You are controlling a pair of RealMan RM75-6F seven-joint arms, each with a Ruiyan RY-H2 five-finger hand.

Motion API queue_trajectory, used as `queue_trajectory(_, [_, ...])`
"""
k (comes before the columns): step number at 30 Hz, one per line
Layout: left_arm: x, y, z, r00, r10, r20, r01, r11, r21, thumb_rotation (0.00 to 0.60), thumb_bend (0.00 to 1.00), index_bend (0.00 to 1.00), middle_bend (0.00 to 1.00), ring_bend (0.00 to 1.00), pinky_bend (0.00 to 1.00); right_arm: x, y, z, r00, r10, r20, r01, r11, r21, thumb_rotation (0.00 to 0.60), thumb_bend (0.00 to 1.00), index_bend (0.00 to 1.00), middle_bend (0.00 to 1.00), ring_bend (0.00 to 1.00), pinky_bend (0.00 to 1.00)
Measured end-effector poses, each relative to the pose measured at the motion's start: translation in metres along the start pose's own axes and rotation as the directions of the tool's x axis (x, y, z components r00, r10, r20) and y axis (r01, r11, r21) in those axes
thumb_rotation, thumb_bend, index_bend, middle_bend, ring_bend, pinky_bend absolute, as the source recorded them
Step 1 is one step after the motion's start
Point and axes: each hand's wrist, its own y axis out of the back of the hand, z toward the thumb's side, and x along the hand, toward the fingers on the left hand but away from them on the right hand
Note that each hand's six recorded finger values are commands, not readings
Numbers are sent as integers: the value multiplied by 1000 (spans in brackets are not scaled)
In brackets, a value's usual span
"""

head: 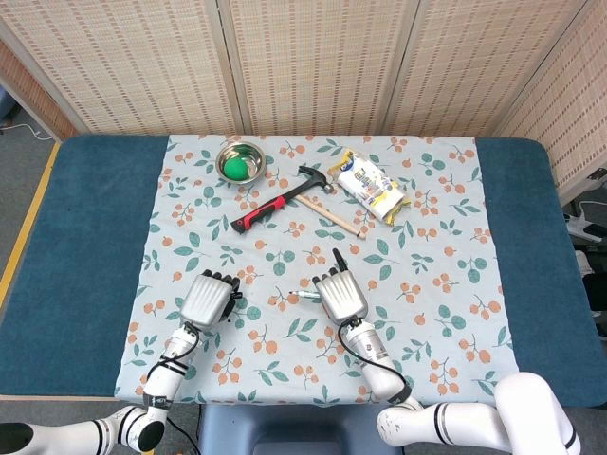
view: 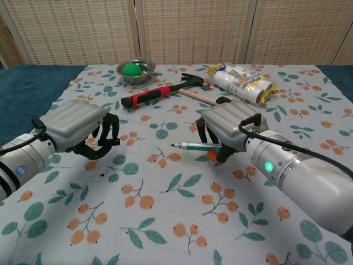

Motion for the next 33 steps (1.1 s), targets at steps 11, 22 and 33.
queue_trajectory(11, [-5, 2, -2, 999, -46, -4, 46, 997, -68, 600, 402, 26, 135, 175, 425, 13, 1, -7, 999, 46, -1, -46, 998, -42, 600, 313, 0, 185, 136, 0])
queue_trajectory(22, [-85, 38, -70, 998, -10, -57, -6, 959, -283, 600, 398, 0, 9, 0, 133, 106, 64, -108, 988, -97, 121, 101, 994, -29, 600, 270, 0, 0, 0, 0])
queue_trajectory(33, [-194, 60, -162, 969, 94, -230, -145, 965, -218, 600, 389, 0, 0, 0, 60, 270, 58, -256, 840, -253, 480, 268, 963, 39, 600, 200, 0, 0, 0, 0])
